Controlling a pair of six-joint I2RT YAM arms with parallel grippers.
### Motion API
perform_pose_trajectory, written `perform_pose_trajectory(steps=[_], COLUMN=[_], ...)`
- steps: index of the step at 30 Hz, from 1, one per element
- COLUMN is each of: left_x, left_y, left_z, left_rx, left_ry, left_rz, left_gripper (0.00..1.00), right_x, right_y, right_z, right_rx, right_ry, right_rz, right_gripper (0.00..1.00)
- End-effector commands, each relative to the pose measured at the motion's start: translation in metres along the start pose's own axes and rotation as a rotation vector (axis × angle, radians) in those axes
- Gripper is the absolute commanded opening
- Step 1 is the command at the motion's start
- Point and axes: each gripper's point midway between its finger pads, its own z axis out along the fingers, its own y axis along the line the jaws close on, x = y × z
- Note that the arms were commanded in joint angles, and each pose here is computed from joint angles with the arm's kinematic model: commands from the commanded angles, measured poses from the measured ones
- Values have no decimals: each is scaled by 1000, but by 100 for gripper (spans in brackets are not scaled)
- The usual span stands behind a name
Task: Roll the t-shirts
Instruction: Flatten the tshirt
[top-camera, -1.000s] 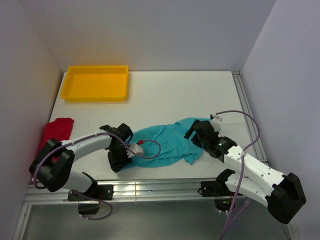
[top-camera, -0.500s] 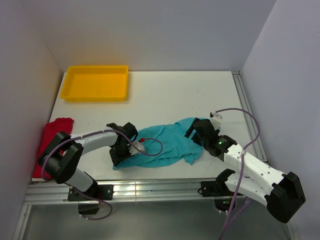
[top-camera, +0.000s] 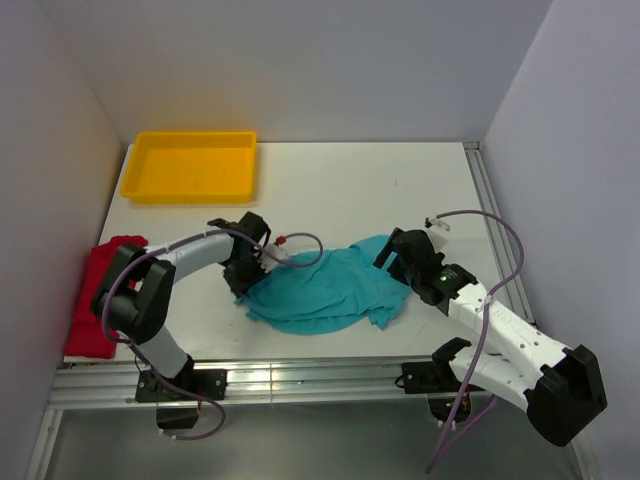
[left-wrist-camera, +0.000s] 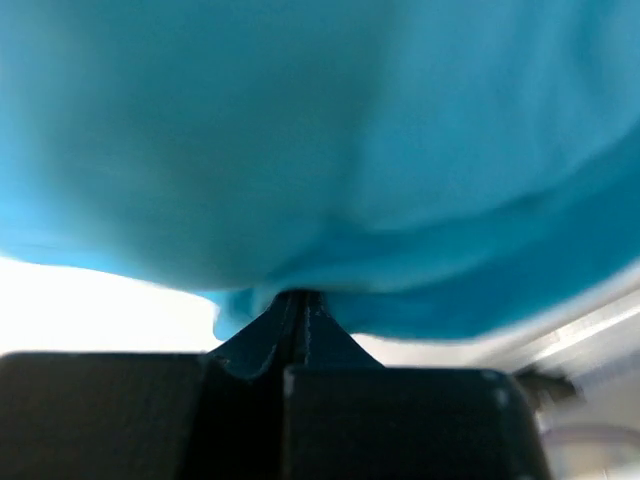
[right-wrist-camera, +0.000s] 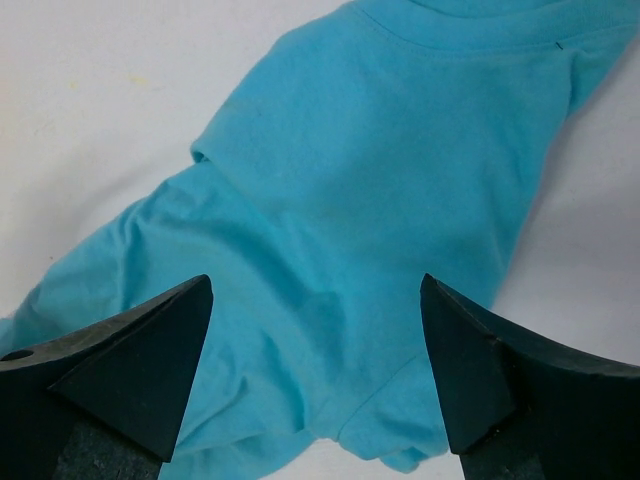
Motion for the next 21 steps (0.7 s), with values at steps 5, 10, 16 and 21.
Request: perform_pose_trajectory(steps=[5,10,16,21], left_x=[-78,-80,-79,-79], left_y=[59,65,69,80], left_z=[-40,-52,-59,-70], left_rx=[-130,-135,-145,-162], left_ry=[-282,-307,-322,-343], left_rz=[-74,-107,-138,-183], left_gripper=[0,0,0,0], right_x=[9,42,74,77], right_y=[-17,-22,-24,-29], right_z=[-11,-13,-13,-17], right_rx=[10,-37,-58,-58], right_ry=[52,168,281,278], right_rz=[29,46,55,75], right_gripper=[92,86,70,55])
